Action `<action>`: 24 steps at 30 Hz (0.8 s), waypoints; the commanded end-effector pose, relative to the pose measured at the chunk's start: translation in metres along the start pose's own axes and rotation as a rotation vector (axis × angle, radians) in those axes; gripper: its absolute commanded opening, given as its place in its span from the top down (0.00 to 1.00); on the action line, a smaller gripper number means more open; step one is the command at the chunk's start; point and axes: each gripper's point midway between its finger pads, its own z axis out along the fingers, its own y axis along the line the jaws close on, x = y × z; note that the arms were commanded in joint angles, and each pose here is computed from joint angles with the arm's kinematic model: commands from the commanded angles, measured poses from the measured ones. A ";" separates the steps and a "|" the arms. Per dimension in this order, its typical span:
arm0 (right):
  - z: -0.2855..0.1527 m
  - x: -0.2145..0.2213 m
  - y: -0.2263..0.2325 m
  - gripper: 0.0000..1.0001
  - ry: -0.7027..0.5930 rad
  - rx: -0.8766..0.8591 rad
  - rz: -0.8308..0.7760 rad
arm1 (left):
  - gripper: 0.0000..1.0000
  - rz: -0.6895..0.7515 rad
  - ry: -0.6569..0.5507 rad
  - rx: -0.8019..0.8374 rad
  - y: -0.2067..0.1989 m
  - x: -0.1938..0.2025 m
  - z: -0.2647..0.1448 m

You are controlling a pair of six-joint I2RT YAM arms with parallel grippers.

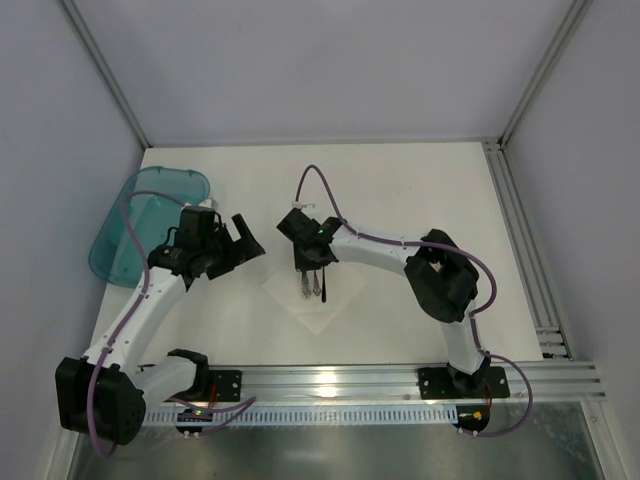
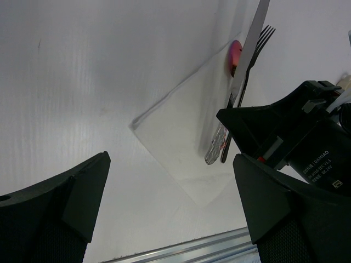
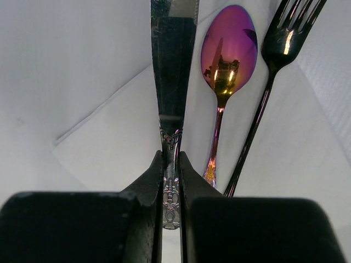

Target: Place the utensils on the paper napkin and roll it up

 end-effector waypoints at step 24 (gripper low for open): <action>0.012 0.000 -0.011 0.89 -0.009 0.075 0.008 | 0.00 0.007 -0.038 0.018 -0.002 -0.006 -0.008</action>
